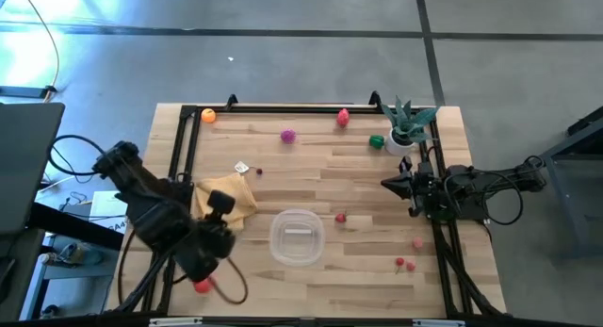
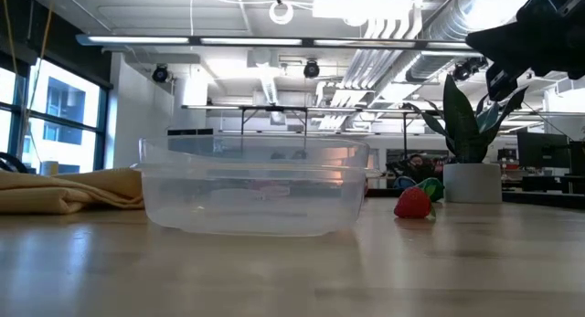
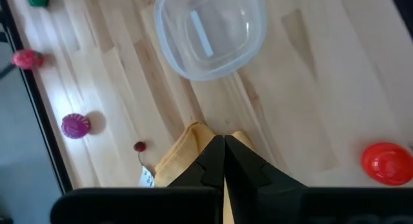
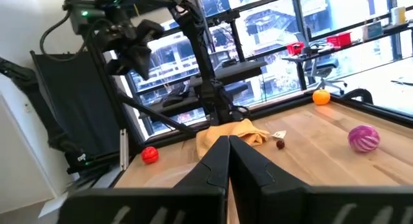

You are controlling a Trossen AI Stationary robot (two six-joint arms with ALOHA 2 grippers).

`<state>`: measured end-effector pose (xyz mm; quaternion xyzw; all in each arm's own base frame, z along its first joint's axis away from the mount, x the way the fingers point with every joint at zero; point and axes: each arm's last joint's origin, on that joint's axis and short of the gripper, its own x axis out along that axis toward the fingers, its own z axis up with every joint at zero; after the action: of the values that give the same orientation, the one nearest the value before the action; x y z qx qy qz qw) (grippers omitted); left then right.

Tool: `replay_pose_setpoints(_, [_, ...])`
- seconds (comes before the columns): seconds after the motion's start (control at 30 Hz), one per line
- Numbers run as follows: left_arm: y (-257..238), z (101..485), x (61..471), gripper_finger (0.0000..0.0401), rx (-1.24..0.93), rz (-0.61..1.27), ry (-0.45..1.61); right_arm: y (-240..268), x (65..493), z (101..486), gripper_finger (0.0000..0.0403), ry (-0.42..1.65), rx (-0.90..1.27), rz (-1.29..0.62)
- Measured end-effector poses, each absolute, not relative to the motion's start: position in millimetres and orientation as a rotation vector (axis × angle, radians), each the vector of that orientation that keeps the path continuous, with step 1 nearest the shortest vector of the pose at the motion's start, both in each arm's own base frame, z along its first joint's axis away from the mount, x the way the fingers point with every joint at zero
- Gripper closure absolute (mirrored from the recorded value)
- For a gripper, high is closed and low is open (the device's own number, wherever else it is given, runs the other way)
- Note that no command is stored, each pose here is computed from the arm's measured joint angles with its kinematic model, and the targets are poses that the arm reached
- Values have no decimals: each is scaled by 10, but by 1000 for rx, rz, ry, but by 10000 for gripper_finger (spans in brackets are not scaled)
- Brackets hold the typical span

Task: Pick and placing Produce into tupperware
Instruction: Put the red tomato into the transparent bin

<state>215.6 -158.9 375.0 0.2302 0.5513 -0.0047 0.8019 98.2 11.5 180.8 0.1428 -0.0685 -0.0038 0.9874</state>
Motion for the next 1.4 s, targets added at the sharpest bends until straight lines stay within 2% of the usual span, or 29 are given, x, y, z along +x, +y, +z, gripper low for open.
replay_pose_setpoints(0.13, [-1691, 3740, 2098, 400, 483, 26, 1146, 124, 980, 1824, 402, -149, 274, 27])
replay_pose_setpoints(0.27, [-1738, 3745, 2056, 400, 486, 31, 1127, 156, 953, 1941, 402, -154, 178, 144])
replay_pose_setpoints(0.57, [-1734, 3745, 2060, 400, 486, 34, 1126, 132, 708, 2654, 402, 30, 39, 197])
replay_pose_setpoints(0.73, [-1736, 3744, 2059, 400, 486, 34, 1126, 145, 675, 2906, 402, 127, -27, 264])
replay_pose_setpoints(0.9, [-1721, 3631, 2049, 400, 505, 61, 1151, 157, 822, 2924, 402, 228, -95, 225])
replay_pose_setpoints(1.17, [-1645, 3276, 1901, 400, 517, 46, 1310, 184, 993, 2868, 402, 314, -111, 217])
replay_pose_setpoints(1.4, [-1655, 2985, 1806, 400, 427, 30, 1411, 186, 1002, 2860, 402, 333, -16, 202])
